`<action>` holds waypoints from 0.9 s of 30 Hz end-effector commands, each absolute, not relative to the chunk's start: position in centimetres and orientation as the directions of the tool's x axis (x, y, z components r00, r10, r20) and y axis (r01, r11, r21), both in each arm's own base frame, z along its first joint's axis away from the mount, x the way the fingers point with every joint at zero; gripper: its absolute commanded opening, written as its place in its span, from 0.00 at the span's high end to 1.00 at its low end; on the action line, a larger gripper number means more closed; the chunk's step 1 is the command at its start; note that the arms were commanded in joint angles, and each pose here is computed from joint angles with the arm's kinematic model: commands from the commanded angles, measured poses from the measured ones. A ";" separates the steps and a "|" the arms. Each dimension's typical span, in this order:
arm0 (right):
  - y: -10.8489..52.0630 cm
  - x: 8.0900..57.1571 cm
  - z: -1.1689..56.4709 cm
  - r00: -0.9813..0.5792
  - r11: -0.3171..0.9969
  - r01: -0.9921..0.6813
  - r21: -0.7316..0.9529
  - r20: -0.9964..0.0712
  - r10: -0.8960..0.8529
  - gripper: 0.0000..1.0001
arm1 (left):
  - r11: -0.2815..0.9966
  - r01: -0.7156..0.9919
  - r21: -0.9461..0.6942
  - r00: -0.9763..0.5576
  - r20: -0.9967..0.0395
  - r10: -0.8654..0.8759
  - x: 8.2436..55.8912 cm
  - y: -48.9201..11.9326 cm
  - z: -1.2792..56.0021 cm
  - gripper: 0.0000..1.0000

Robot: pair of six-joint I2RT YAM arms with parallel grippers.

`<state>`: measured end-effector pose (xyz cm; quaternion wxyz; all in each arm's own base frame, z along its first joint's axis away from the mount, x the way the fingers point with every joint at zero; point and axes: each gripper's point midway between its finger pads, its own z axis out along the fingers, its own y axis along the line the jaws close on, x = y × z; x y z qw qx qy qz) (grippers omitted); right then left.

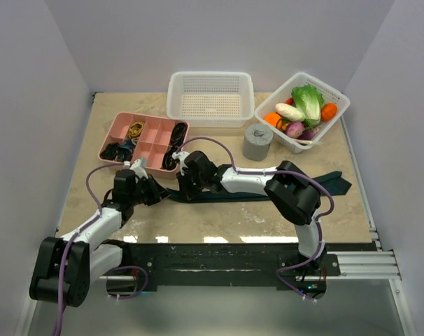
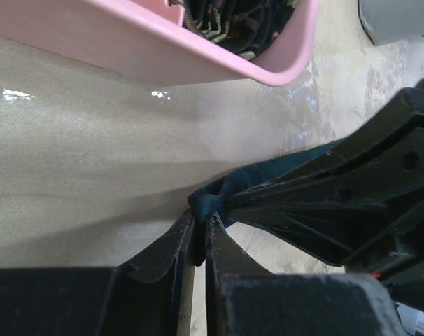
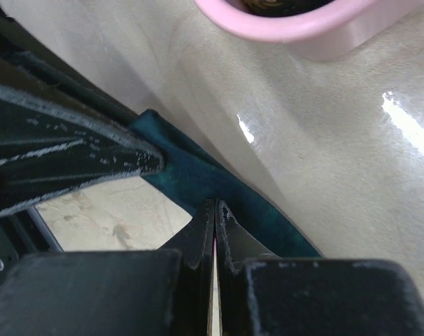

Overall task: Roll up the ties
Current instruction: Roll the tie at the center of the board.

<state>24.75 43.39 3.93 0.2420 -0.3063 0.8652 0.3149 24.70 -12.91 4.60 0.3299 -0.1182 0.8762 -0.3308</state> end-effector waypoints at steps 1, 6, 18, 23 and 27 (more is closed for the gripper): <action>45.1 25.6 4.9 -0.684 0.606 -0.685 0.405 -0.644 -0.342 1.00 | 0.770 0.089 -0.631 -0.746 -0.555 -0.368 25.3 -13.5 6.4 1.00; 45.7 26.2 4.5 -0.681 0.613 -0.680 0.402 -0.656 -0.325 1.00 | 0.759 0.131 -0.637 -0.748 -0.566 -0.346 25.2 -14.4 7.5 1.00; 45.4 25.7 3.3 -0.707 0.615 -0.652 0.443 -0.648 -0.283 1.00 | 0.733 0.200 -0.650 -0.725 -0.601 -0.336 25.4 -15.8 10.7 1.00; 45.5 25.9 4.3 -0.712 0.617 -0.633 0.468 -0.665 -0.225 1.00 | 0.744 0.189 -0.641 -0.738 -0.592 -0.323 25.4 -16.1 10.0 1.00; 45.2 25.5 3.9 -0.729 0.625 -0.611 0.486 -0.653 -0.205 1.00 | 0.749 0.183 -0.637 -0.750 -0.583 -0.313 25.2 -16.5 9.3 1.00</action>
